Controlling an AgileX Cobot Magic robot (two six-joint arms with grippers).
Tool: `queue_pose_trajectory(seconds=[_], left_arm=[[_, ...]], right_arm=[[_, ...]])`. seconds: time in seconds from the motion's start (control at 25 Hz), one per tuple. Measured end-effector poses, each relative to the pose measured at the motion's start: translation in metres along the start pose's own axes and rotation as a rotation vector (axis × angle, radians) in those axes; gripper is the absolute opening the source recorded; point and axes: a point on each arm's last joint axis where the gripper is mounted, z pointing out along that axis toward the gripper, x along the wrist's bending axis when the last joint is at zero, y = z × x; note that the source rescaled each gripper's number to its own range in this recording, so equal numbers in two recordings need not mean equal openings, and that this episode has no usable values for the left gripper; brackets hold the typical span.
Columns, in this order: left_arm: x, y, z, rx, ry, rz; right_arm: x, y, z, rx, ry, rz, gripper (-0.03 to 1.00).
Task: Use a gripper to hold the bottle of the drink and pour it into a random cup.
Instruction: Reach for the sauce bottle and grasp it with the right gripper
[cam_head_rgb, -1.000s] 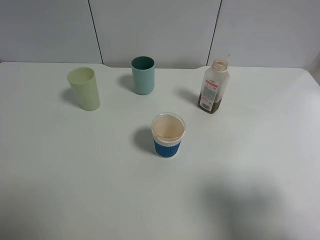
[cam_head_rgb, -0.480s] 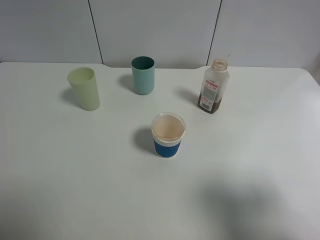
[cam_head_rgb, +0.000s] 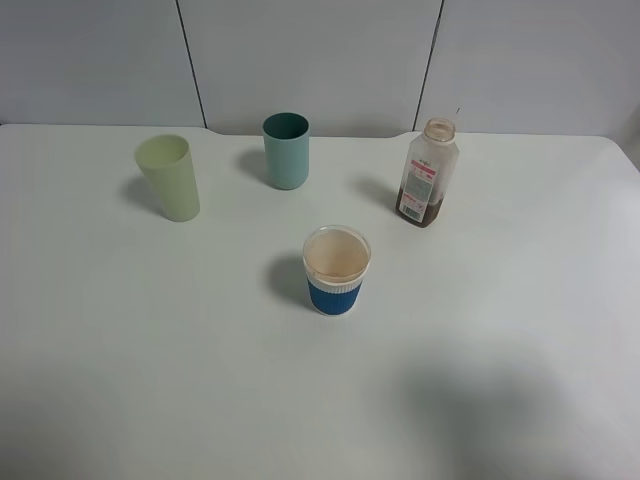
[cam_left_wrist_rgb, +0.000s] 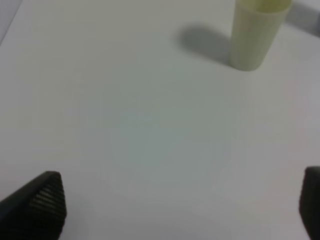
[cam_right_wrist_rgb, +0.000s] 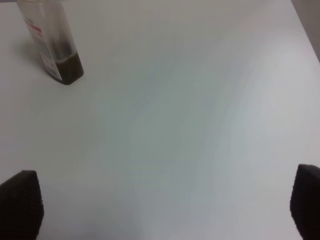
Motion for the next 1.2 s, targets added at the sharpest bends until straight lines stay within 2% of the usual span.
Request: queue_pose_trajectory(seconds=[0.16, 0.44, 0.84, 1.2], left_arm=[[0.0, 0.0, 0.0, 0.0, 0.0, 0.0], [0.0, 0.0, 0.0, 0.0, 0.0, 0.0], [0.0, 0.0, 0.0, 0.0, 0.0, 0.0], [0.0, 0.0, 0.0, 0.0, 0.0, 0.0]], right_arm=[[0.0, 0.005, 0.002, 0.011, -0.001, -0.007, 1.0], [-0.001, 0.051, 0.022, 0.096, -0.006, -0.017, 1.0], [0.001, 0.086, 0.087, 0.152, -0.002, -0.031, 1.0], [0.005, 0.09, 0.161, 0.236, 0.019, -0.054, 1.0]])
